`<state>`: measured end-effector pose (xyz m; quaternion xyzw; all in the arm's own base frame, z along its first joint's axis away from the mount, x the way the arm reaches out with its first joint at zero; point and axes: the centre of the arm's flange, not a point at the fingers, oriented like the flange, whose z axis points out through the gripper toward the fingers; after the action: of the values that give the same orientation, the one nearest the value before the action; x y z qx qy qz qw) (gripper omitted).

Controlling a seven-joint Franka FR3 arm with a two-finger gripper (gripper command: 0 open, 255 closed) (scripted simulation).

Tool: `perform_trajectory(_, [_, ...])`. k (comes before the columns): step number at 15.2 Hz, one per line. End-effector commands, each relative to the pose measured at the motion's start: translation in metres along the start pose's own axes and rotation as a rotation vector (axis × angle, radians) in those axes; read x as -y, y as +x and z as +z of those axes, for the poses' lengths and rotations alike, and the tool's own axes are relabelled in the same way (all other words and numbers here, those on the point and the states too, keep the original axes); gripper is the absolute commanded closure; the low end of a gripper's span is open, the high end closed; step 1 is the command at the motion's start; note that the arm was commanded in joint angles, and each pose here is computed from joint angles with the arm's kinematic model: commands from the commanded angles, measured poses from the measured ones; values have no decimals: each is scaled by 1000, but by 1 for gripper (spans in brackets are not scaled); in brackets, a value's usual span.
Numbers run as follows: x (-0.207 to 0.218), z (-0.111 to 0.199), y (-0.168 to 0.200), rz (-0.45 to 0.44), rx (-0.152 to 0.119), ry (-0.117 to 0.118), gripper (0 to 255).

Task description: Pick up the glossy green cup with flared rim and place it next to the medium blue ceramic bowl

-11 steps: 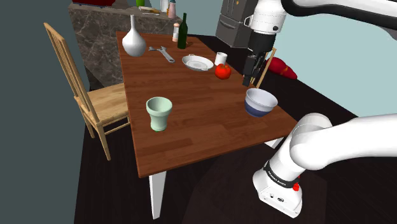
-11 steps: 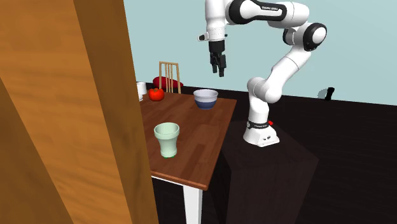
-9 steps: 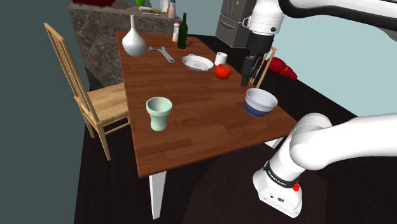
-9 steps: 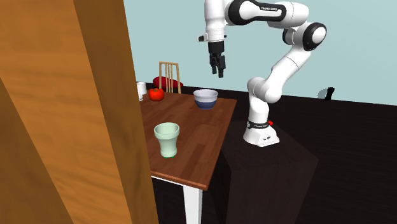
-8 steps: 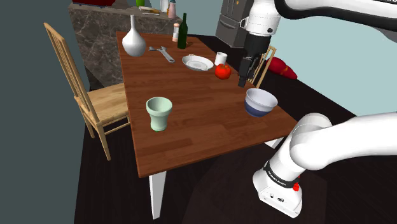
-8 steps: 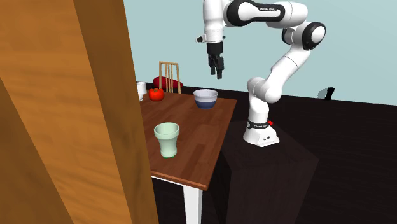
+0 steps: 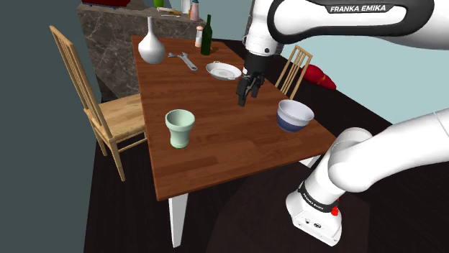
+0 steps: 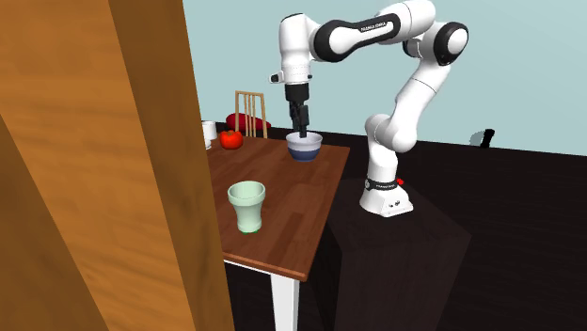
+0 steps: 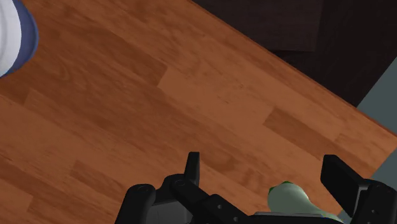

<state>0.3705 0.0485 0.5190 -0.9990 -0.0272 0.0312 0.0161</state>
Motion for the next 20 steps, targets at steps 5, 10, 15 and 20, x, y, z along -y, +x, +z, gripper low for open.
perform_trajectory(5, [19,37,59,14,-37,33,0])
perform_trajectory(10, [35,66,110,26,-66,60,0])
perform_trajectory(15, [51,93,163,37,-95,87,0])
perform_trajectory(20, [56,119,175,39,-100,92,0])
